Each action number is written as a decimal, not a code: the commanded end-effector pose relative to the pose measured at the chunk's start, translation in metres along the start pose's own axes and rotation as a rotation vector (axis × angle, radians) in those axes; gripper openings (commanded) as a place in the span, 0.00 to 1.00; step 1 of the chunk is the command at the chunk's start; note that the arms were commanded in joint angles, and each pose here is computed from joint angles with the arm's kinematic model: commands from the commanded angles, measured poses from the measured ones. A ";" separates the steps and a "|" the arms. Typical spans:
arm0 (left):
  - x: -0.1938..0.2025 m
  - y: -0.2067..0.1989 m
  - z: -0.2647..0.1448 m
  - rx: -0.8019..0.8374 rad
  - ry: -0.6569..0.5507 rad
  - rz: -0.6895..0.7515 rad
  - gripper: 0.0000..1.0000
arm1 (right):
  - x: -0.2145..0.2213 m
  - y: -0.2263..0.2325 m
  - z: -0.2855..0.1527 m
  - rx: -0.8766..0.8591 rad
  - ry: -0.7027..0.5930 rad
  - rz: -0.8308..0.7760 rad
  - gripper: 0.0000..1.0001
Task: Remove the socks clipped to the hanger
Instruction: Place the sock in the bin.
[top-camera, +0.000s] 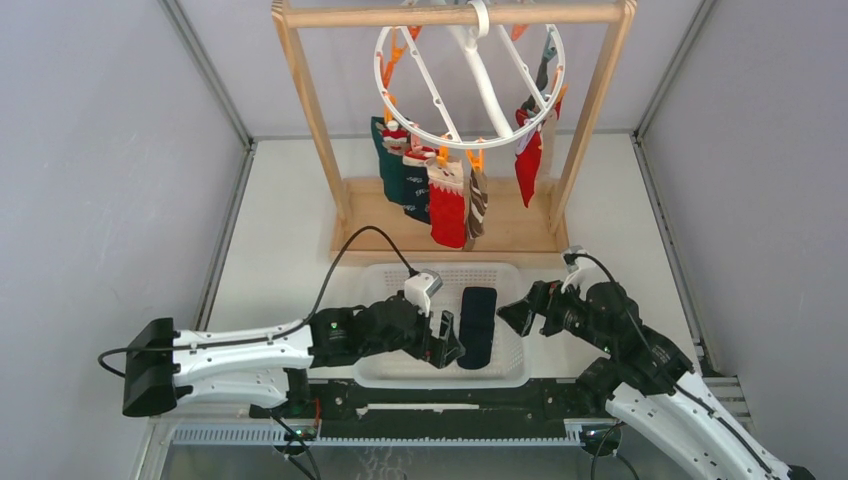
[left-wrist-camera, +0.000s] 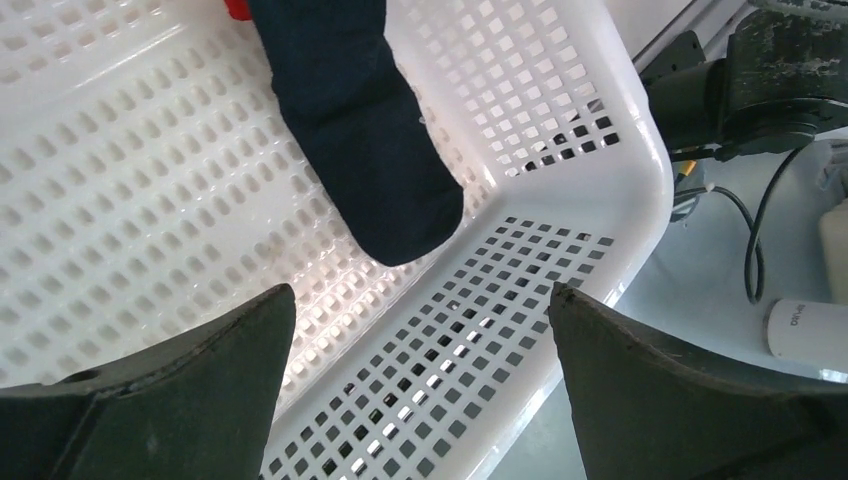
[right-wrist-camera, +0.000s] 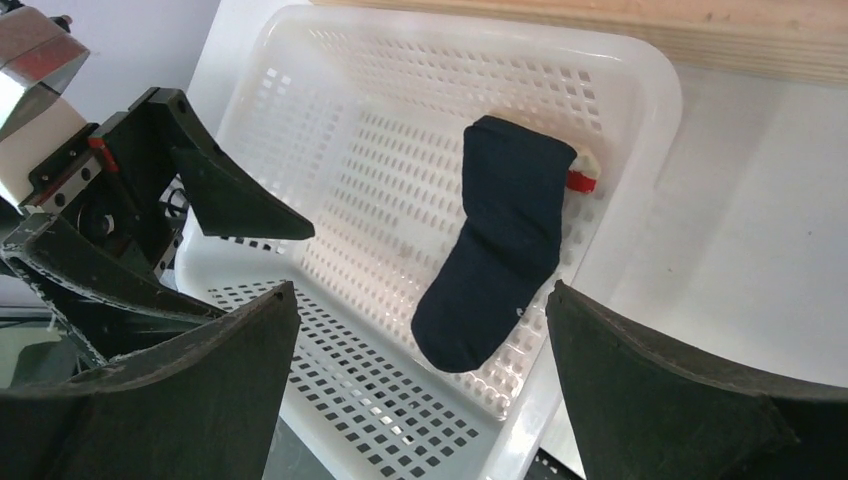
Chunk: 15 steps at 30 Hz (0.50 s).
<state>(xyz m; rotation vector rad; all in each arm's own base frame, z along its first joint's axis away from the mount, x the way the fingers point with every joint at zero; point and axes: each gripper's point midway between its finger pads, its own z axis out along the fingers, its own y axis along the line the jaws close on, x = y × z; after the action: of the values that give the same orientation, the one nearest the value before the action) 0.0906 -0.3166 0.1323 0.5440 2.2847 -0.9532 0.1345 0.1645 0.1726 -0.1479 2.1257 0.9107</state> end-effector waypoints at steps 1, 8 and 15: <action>-0.022 -0.005 -0.016 0.007 -0.090 0.005 1.00 | -0.024 0.021 0.007 -0.082 -0.095 0.033 1.00; -0.032 -0.002 -0.030 0.029 -0.178 -0.031 1.00 | -0.033 0.023 0.015 -0.084 -0.130 0.020 1.00; -0.038 0.014 -0.051 0.022 -0.271 -0.057 1.00 | -0.028 0.016 0.020 -0.044 -0.091 0.012 1.00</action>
<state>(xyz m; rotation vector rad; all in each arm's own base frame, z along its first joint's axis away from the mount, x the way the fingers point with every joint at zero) 0.1003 -0.2885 0.1712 0.4148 2.1200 -1.0143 0.1533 0.1824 0.1773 -0.1178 2.0819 0.9468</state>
